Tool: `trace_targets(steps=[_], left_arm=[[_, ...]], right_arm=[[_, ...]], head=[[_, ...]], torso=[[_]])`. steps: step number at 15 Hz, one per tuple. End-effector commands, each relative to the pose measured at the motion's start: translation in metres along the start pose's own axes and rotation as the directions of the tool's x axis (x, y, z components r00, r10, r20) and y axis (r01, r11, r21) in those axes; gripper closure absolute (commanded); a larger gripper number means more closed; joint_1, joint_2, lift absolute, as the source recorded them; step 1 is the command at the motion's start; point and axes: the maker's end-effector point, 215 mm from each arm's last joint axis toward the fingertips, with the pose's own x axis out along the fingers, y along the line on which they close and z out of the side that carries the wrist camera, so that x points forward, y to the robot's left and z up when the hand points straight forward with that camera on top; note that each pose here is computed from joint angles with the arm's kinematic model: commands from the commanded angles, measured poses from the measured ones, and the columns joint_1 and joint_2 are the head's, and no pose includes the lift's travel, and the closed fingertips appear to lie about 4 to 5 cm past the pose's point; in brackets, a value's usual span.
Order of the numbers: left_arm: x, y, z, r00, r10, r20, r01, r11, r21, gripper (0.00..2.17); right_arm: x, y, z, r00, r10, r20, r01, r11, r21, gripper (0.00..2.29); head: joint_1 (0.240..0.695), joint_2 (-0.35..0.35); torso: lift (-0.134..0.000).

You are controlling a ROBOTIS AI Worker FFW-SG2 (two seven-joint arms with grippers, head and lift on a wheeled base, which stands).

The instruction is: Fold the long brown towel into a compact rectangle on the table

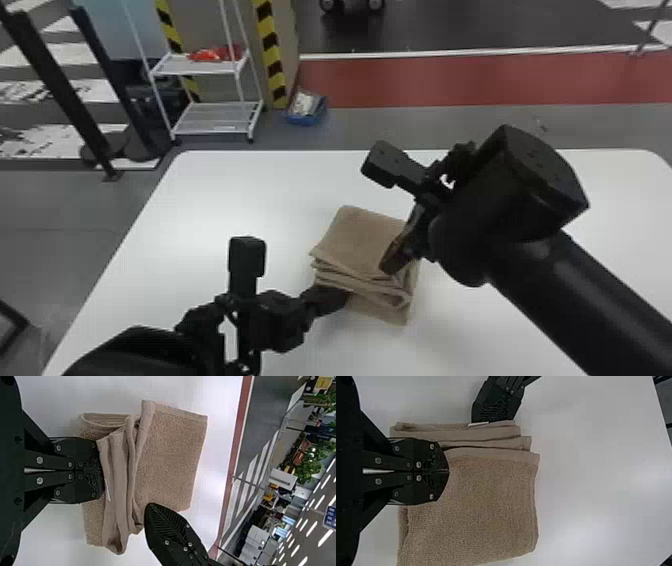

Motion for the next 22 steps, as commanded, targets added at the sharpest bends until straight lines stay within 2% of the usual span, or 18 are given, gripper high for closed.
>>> trace_targets(steps=[1, 11, 14, 19, 22], left_arm=[[0.000, 0.000, -0.001, 1.000, -0.001, -0.002, 0.001, 1.000, -0.001, 2.15], [0.006, 0.002, -0.007, 1.000, 0.000, -0.013, 0.000, 1.000, -0.012, 2.15], [0.005, 0.004, -0.003, 1.000, 0.001, 0.000, -0.001, 1.000, -0.006, 2.15], [0.006, 0.003, -0.007, 1.000, -0.002, -0.004, 0.002, 1.000, -0.009, 2.15], [0.009, 0.004, -0.006, 1.000, -0.003, 0.000, 0.003, 1.000, -0.008, 2.15]], right_arm=[[0.005, 0.009, 0.002, 1.000, 0.015, -0.007, -0.015, 1.000, -0.008, 2.20], [0.012, 0.028, 0.008, 0.999, 0.043, -0.005, -0.043, 0.998, -0.035, 2.20], [-0.008, 0.009, 0.016, 0.998, 0.034, 0.055, -0.035, 0.999, 0.020, 2.25], [0.010, 0.009, -0.007, 1.000, 0.027, -0.013, -0.026, 1.000, 0.015, 2.25], [0.016, 0.016, -0.010, 0.999, 0.038, -0.025, -0.038, 0.999, 0.006, 2.25]], head=[[0.695, 0.120], [0.695, 0.146], [0.695, 0.148], [0.695, 0.130], [0.695, 0.123]], torso=[[-0.123], [-0.123], [-0.123], [-0.123], [-0.123]])
